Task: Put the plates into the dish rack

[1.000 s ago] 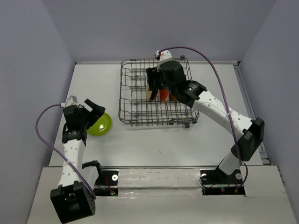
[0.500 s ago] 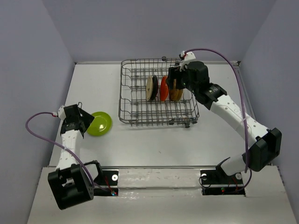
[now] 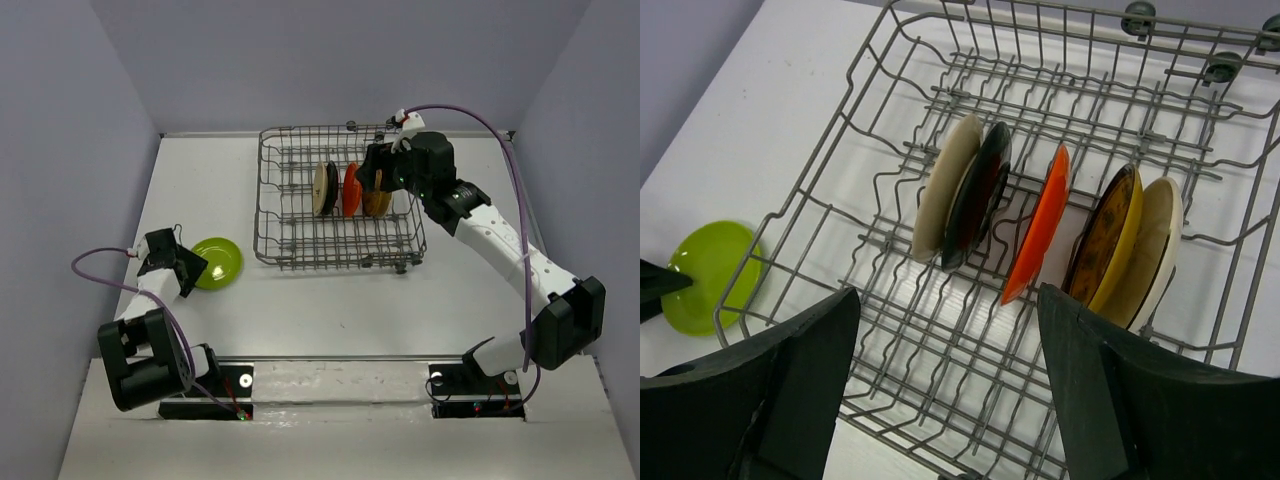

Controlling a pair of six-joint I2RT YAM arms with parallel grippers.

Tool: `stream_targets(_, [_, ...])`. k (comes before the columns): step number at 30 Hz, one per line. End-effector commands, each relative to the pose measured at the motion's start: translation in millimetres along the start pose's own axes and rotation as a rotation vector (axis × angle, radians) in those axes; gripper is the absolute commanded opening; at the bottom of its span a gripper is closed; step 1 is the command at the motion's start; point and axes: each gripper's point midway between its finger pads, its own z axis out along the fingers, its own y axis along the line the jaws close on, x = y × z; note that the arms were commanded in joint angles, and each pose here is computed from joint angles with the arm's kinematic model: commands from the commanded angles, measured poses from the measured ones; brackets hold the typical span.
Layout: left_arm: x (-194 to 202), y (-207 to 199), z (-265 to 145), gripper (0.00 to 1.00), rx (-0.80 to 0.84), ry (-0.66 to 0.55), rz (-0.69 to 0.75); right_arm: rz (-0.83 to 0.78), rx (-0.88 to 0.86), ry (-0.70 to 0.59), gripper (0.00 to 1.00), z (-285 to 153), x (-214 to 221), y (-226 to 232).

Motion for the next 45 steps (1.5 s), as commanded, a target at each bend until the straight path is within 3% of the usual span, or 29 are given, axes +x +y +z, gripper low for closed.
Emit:
stream_targets(1, [15.3, 2.4, 15.1, 0.57, 0.032, 0.019, -0.085, 0.011, -0.037, -0.074, 0.77, -4.5, -20.4, 9.4])
stream_targets(2, [14.4, 3.2, 15.9, 0.52, 0.033, 0.008, -0.099, 0.010, -0.041, -0.076, 0.77, -5.2, -20.6, 10.0])
stream_targets(7, [0.4, -5.1, 8.7, 0.06, 0.113, -0.079, -0.151, 0.016, -0.088, -0.067, 0.76, -6.0, -17.6, 18.1])
stream_targets(11, [-29.1, -19.1, -16.4, 0.05, 0.192, -0.192, -0.136, 0.014, -0.160, -0.047, 0.75, -6.8, -13.8, 30.6])
stream_targets(16, [-89.9, -52.1, -90.0, 0.06, 0.360, -0.467, -0.119, 0.021, -0.274, -0.038, 0.78, -7.7, -13.7, 50.5])
stream_targets(19, [-104.4, -78.1, -137.8, 0.06, 0.517, -0.559, -0.069, 0.048, -0.377, -0.075, 0.81, -14.3, -19.0, 68.3])
stream_targets(21, [-98.2, -111.4, -163.7, 0.06, 0.705, -0.559, 0.043, 0.046, -0.496, -0.102, 0.82, -22.3, -21.4, 89.7])
stream_targets(25, [-91.1, -149.3, -207.2, 0.06, 0.892, -0.570, 0.184, 0.021, -0.697, -0.053, 0.82, -36.8, -17.1, 121.9])
stream_targets(28, [-80.4, -174.5, -244.4, 0.06, 1.049, -0.570, 0.281, -0.013, -0.732, -0.052, 0.82, -38.5, -23.7, 130.9])
stream_targets(30, [-52.1, -193.9, -273.9, 0.06, 1.252, -0.507, 0.398, -0.051, -0.740, -0.059, 0.84, -40.0, -33.6, 137.1])
stream_targets(32, [-22.2, -204.9, -285.9, 0.06, 1.393, -0.375, 0.448, -0.066, -0.716, -0.006, 0.84, -30.9, -28.3, 133.5])
stream_targets(33, [-4.6, -207.2, -292.5, 0.06, 1.486, -0.311, 0.516, -0.085, -0.720, -0.032, 0.85, -33.8, -45.7, 137.3])
stream_targets(36, [15.9, -205.4, -298.7, 0.06, 1.582, -0.216, 0.529, -0.094, -0.683, -0.010, 0.85, -23.8, -57.0, 139.1])
stream_targets(43, [30.6, -200.9, -301.5, 0.06, 1.618, -0.191, 0.576, -0.142, -0.638, 0.055, 0.87, 3.3, -39.4, 177.1])
stream_targets(45, [33.2, -200.8, -306.5, 0.06, 1.633, -0.198, 0.591, -0.144, -0.629, 0.077, 0.82, 6.9, -39.9, 185.9])
